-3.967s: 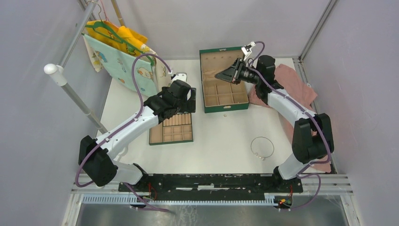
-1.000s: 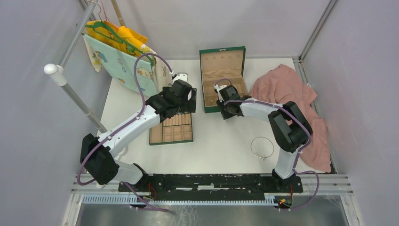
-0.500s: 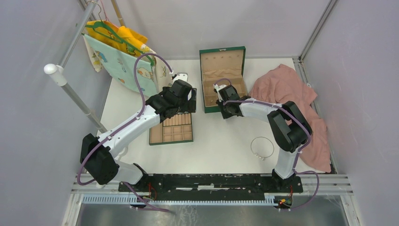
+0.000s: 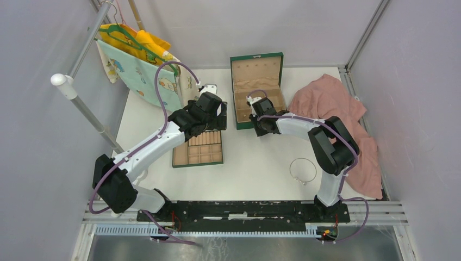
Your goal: Organize the mixed jewelry
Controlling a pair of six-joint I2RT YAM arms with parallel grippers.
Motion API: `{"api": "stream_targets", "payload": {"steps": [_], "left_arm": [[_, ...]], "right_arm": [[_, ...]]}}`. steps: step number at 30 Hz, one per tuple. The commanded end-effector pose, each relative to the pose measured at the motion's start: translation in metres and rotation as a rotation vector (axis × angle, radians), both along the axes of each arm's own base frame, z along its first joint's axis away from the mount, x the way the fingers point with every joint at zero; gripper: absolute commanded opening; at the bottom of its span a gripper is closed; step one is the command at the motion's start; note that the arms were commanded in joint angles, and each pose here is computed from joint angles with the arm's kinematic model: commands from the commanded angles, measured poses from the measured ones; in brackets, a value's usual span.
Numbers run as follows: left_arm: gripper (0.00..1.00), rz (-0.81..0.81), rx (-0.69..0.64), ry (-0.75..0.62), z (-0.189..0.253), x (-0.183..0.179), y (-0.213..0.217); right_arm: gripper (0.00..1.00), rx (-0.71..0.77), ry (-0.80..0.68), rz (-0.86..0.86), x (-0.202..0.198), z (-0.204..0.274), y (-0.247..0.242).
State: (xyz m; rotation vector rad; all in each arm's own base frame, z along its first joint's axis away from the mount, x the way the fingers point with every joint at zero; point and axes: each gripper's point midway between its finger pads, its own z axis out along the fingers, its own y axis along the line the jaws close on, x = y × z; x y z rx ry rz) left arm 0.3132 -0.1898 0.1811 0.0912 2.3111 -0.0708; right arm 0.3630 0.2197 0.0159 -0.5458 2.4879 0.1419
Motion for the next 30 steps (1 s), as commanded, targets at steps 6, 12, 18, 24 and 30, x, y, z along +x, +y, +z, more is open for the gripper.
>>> {"api": "stream_targets", "payload": {"steps": [6, 12, 18, 24, 30], "left_arm": [[1.0, -0.009, -0.015, -0.083, 0.027, 0.01, -0.001], [1.0, -0.013, -0.019, -0.083, 0.028, 0.01, -0.002], [1.0, -0.015, -0.016, -0.086, 0.029, 0.01, -0.001], [1.0, -0.018, -0.008, -0.09, 0.031, 0.011, -0.001], [1.0, -0.018, -0.002, -0.091, 0.03, 0.011, 0.0]], "right_arm": [[0.17, -0.06, 0.032, -0.017, -0.005, -0.018, -0.011], [0.15, -0.007, -0.006, -0.021, 0.002, 0.009, -0.002], [0.15, 0.043, -0.042, -0.032, 0.007, 0.044, 0.002], [0.1, 0.216, 0.019, -0.067, 0.005, 0.072, 0.0], [0.09, 0.361, 0.043, -0.098, 0.004, 0.088, -0.012]]}}
